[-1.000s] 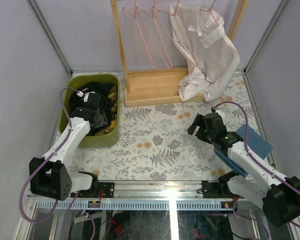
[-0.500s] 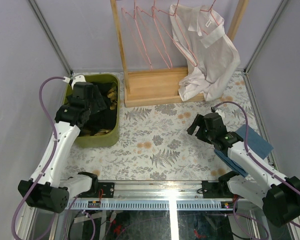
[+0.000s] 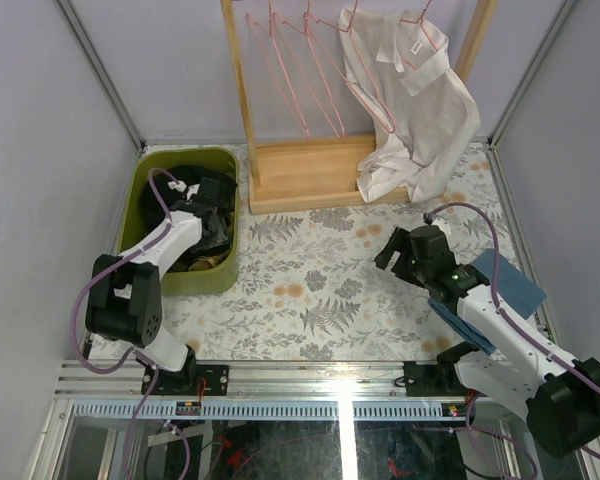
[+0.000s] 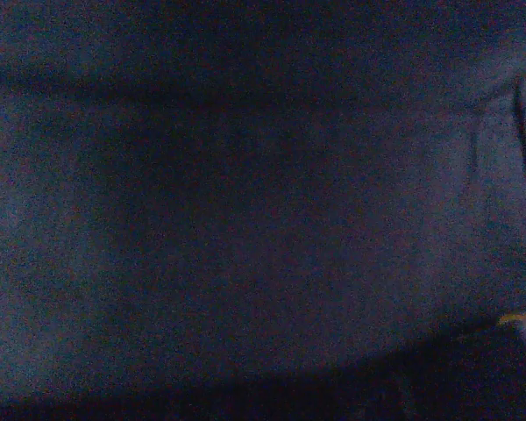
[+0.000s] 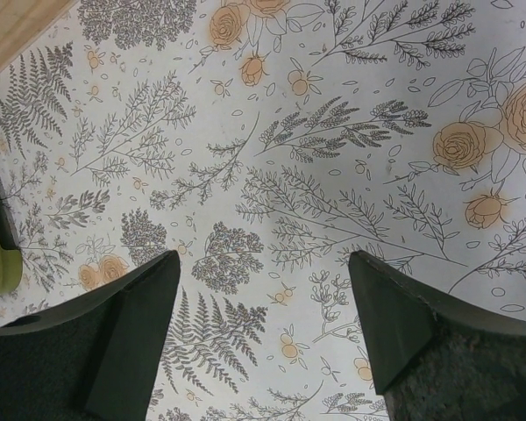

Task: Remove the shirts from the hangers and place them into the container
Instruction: Place the shirt in the bin.

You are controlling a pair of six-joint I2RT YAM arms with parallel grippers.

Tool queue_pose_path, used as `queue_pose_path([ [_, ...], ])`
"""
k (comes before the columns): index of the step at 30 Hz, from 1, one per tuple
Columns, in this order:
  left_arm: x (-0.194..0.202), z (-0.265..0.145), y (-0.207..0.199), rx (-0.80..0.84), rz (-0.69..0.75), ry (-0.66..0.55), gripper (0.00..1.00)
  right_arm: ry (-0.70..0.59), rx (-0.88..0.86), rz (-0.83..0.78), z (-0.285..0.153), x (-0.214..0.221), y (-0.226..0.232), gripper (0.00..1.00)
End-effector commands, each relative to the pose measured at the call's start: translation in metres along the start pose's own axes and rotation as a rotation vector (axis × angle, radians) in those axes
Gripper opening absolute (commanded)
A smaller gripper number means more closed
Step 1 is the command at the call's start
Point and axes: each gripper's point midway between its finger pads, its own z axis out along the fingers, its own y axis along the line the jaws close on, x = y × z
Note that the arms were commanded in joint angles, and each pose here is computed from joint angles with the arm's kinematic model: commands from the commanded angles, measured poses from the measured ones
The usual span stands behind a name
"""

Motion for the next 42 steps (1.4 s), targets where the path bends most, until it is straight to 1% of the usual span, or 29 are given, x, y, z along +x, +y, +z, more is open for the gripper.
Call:
queue_pose_path([
  [1,0.029,0.022,-0.010,-0.014,-0.012,0.098,0.50,-0.078,-0.055,-0.004,-0.013,-0.025,0.019,0.86],
  [4,0.017,0.012,0.000,-0.049,-0.012,0.043,0.52,-0.100,-0.052,-0.024,-0.020,-0.032,0.019,0.85],
  [7,0.004,-0.008,0.005,-0.046,-0.011,-0.014,0.59,-0.143,-0.055,-0.041,-0.028,-0.041,0.020,0.86],
  [11,-0.016,-0.039,0.011,-0.025,-0.019,-0.101,0.67,-0.224,-0.116,-0.063,-0.041,-0.056,0.030,0.86],
  [15,-0.032,-0.068,0.011,0.039,-0.037,-0.197,0.77,-0.302,-0.190,-0.095,-0.053,-0.067,0.038,0.86],
  [20,-0.040,-0.095,0.006,0.143,-0.054,-0.279,0.86,-0.386,-0.274,-0.143,-0.068,-0.074,0.045,0.86],
  [26,-0.050,-0.120,0.009,0.210,-0.096,-0.396,0.96,-0.461,-0.315,-0.181,-0.081,-0.080,0.047,0.87],
  [31,-0.055,-0.136,0.014,0.231,-0.116,-0.455,0.96,-0.487,-0.286,-0.208,-0.082,-0.086,0.043,0.87],
  [34,-0.058,-0.145,0.019,0.231,-0.115,-0.486,0.97,-0.515,-0.218,-0.244,-0.084,-0.096,0.035,0.88],
  [38,-0.063,-0.161,0.026,0.253,-0.163,-0.555,0.97,-0.542,-0.140,-0.290,-0.088,-0.108,0.028,0.88],
  [39,-0.064,-0.165,0.026,0.263,-0.174,-0.564,0.97,-0.545,-0.128,-0.289,-0.088,-0.110,0.027,0.88],
  [42,-0.062,-0.171,0.022,0.301,-0.171,-0.562,0.90,-0.531,-0.125,-0.274,-0.085,-0.108,0.027,0.88],
])
